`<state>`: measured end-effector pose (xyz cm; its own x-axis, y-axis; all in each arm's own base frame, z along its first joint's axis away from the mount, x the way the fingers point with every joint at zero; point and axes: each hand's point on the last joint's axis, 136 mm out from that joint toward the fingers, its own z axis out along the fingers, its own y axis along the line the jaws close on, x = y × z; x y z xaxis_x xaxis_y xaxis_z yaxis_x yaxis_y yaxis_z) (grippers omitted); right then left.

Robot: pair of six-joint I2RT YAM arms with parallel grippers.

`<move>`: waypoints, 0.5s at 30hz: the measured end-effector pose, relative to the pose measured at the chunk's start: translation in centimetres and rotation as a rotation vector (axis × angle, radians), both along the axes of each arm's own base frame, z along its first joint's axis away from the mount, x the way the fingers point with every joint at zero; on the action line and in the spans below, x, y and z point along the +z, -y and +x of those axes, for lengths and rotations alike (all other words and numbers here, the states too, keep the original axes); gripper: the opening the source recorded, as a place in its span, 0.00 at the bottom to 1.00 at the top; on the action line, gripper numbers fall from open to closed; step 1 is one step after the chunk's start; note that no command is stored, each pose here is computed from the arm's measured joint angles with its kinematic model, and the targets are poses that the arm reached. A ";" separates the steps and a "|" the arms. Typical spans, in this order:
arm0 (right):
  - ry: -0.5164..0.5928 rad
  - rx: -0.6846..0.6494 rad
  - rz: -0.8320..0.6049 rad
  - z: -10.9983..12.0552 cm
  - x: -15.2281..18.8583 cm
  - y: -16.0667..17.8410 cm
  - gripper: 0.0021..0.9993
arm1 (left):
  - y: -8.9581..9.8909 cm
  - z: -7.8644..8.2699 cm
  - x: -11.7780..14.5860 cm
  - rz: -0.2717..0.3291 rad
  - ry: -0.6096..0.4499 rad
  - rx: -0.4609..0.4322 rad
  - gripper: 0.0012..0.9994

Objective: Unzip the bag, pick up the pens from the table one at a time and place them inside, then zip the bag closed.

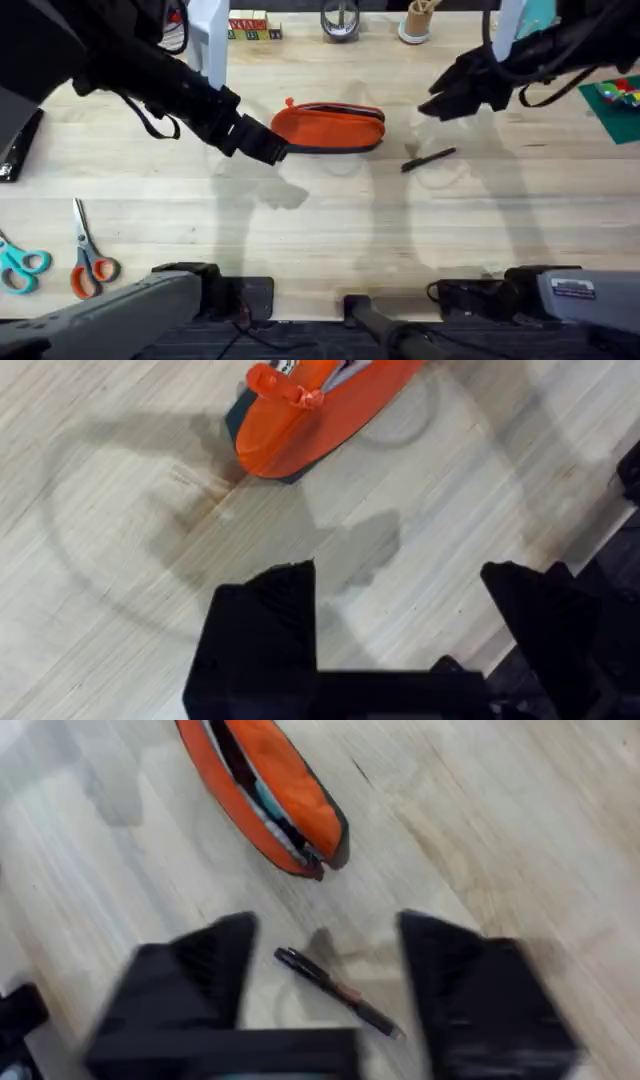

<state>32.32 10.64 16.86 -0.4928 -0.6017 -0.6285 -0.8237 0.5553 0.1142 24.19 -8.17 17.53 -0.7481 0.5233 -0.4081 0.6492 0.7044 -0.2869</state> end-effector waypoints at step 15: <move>0.129 0.167 -0.034 1.7 -1.1 -0.7 0.03 | 0.0 0.0 0.0 0.000 -0.001 0.000 1.00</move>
